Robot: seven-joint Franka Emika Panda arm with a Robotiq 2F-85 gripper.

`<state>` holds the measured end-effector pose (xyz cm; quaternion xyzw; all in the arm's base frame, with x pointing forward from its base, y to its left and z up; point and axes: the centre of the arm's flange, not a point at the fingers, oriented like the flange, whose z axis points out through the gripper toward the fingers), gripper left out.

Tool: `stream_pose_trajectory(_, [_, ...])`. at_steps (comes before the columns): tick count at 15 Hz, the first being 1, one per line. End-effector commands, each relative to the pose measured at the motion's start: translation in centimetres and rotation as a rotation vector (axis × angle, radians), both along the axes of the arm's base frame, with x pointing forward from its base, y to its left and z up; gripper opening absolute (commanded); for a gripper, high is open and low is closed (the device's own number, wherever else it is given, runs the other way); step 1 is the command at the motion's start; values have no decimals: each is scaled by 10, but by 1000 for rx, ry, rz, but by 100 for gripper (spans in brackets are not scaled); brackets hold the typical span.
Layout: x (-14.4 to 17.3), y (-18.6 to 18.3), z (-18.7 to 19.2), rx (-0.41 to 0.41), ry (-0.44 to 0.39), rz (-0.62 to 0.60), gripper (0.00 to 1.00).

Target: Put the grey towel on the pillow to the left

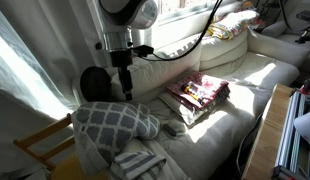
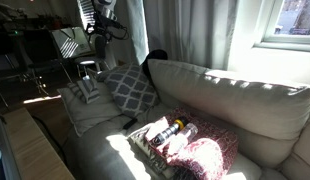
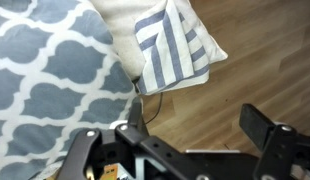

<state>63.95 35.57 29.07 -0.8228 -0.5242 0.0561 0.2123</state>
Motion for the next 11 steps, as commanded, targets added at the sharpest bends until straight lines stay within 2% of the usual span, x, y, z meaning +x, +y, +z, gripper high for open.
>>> stream_pose_trajectory(1, [-15,-13,23,-78,64,-21,100])
stream_pose_trajectory(5, [-25,-22,42,-88,87,7,100])
stream_pose_trajectory(6, [-13,-12,35,-59,77,7,100])
stream_pose_trajectory(11, [-14,-14,43,-60,72,7,100])
